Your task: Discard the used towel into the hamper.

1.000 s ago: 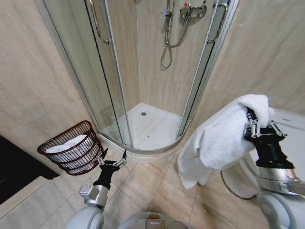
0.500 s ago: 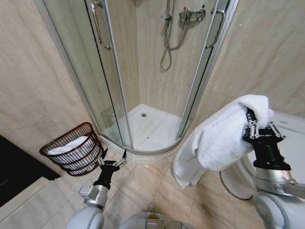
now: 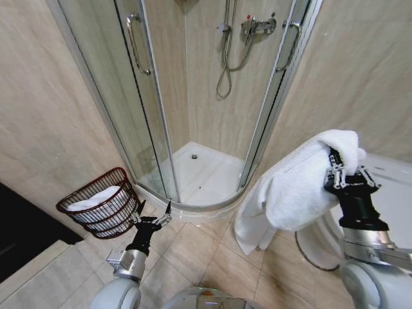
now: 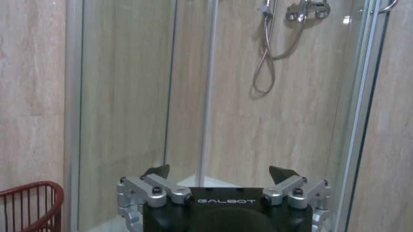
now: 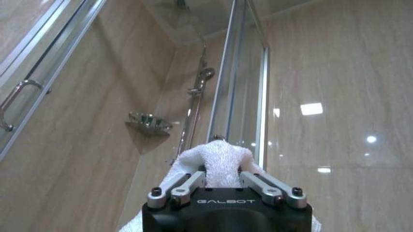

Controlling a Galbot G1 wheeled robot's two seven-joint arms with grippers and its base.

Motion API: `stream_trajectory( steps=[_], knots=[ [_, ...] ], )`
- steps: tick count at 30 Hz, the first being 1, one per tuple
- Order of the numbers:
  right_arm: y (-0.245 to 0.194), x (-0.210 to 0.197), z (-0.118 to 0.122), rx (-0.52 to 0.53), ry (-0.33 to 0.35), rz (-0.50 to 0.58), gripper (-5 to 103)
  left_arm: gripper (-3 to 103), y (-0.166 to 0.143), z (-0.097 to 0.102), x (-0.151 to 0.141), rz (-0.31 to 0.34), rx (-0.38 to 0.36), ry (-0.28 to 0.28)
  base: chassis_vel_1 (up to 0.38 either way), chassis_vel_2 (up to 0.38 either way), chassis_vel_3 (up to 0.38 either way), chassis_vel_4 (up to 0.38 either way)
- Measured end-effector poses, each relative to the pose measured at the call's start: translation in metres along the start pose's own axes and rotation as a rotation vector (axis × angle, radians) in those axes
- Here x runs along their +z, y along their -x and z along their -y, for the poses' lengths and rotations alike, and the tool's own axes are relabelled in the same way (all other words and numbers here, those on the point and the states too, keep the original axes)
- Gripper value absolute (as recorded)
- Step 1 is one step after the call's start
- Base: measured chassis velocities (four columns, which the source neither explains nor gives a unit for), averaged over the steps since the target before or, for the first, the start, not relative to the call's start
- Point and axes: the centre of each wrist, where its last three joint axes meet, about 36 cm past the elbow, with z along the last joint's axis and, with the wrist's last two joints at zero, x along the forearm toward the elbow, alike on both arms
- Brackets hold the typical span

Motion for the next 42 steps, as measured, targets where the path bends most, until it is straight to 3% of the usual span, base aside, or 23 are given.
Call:
stream_trajectory(
  steps=[42],
  knots=[
    [0.0006,-0.0020,0.0051,0.005,-0.008,0.005,12,100,0.0000,0.0000,0.0000,0.000,0.000,0.000,0.000,0.000,0.000,0.000]
  ],
)
